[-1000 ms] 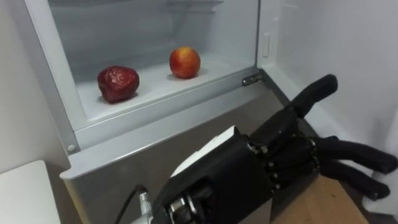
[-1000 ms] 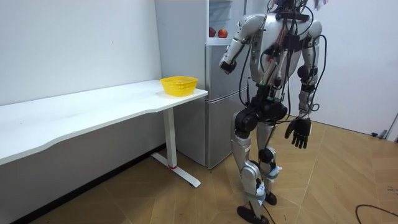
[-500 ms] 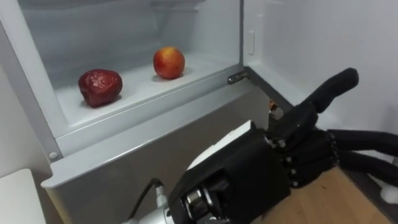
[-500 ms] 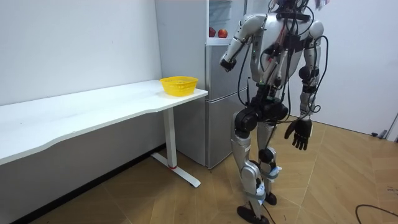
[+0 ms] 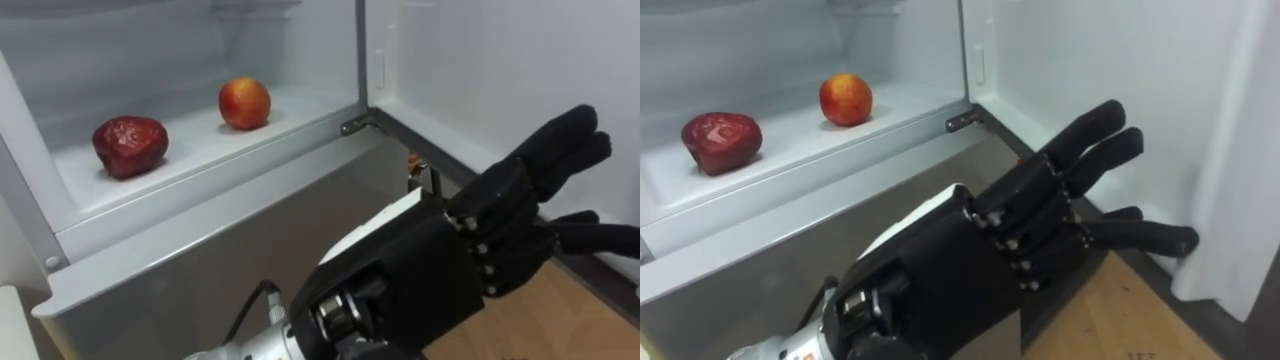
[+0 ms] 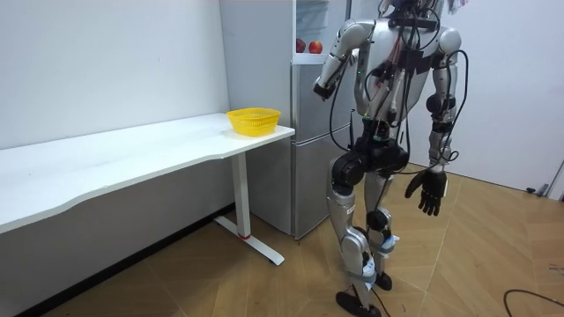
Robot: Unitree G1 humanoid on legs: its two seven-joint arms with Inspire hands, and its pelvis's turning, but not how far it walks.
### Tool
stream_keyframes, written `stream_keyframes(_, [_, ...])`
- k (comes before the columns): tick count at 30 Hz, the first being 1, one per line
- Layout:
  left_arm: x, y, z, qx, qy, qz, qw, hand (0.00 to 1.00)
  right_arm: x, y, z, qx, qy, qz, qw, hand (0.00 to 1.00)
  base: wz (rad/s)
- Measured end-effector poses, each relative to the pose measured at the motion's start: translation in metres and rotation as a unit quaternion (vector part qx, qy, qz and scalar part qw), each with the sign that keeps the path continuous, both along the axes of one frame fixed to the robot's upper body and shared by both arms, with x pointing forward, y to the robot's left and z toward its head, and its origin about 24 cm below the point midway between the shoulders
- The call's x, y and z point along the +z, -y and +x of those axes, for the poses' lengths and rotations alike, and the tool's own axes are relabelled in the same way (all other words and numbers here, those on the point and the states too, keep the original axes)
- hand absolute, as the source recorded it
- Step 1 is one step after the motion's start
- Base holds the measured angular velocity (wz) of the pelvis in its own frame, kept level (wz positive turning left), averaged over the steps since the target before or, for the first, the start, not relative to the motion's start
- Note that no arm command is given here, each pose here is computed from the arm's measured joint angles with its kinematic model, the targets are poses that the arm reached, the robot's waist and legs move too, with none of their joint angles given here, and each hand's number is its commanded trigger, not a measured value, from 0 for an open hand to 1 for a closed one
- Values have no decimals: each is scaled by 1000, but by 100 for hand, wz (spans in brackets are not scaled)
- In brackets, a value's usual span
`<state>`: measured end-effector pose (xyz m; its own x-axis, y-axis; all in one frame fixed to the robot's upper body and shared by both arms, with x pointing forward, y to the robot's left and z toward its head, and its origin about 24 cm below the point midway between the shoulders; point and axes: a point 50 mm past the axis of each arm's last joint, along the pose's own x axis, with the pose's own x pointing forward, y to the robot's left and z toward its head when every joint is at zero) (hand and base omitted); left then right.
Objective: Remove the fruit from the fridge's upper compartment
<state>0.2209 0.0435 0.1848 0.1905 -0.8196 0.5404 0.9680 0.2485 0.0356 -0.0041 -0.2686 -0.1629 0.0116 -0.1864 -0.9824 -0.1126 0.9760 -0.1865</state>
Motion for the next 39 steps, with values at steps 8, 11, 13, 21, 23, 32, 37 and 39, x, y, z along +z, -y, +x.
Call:
stream_keyframes(8, [2,3,-1,-8,4,0,1000,0,0,0,-1,5,-1,1,1000,0,-7])
stream_keyframes(11, [2,3,-1,-8,5,0,1000,0,0,0,-2,16,-5,-1,1000,0,-2])
stream_keyframes(13, [3,3,-1,-6,7,-2,1000,0,0,0,-5,12,-8,-4,1000,0,0])
stream_keyframes(21, [38,-34,-2,85,77,-44,992,0,1,2,-10,3,-2,-13,1000,0,9])
stream_keyframes(23, [45,-46,-1,125,88,-63,986,0,1,2,-15,7,-9,-14,1000,0,25])
stream_keyframes(32, [55,-107,-8,429,166,-44,887,0,-1,-4,-16,16,1,-37,999,0,36])
stream_keyframes(37, [62,-149,-20,605,211,-60,766,0,-2,-6,-15,33,0,-39,999,0,36])
stream_keyframes(39, [57,-167,-26,648,198,-65,733,0,-1,-6,-13,39,6,-38,998,0,27])
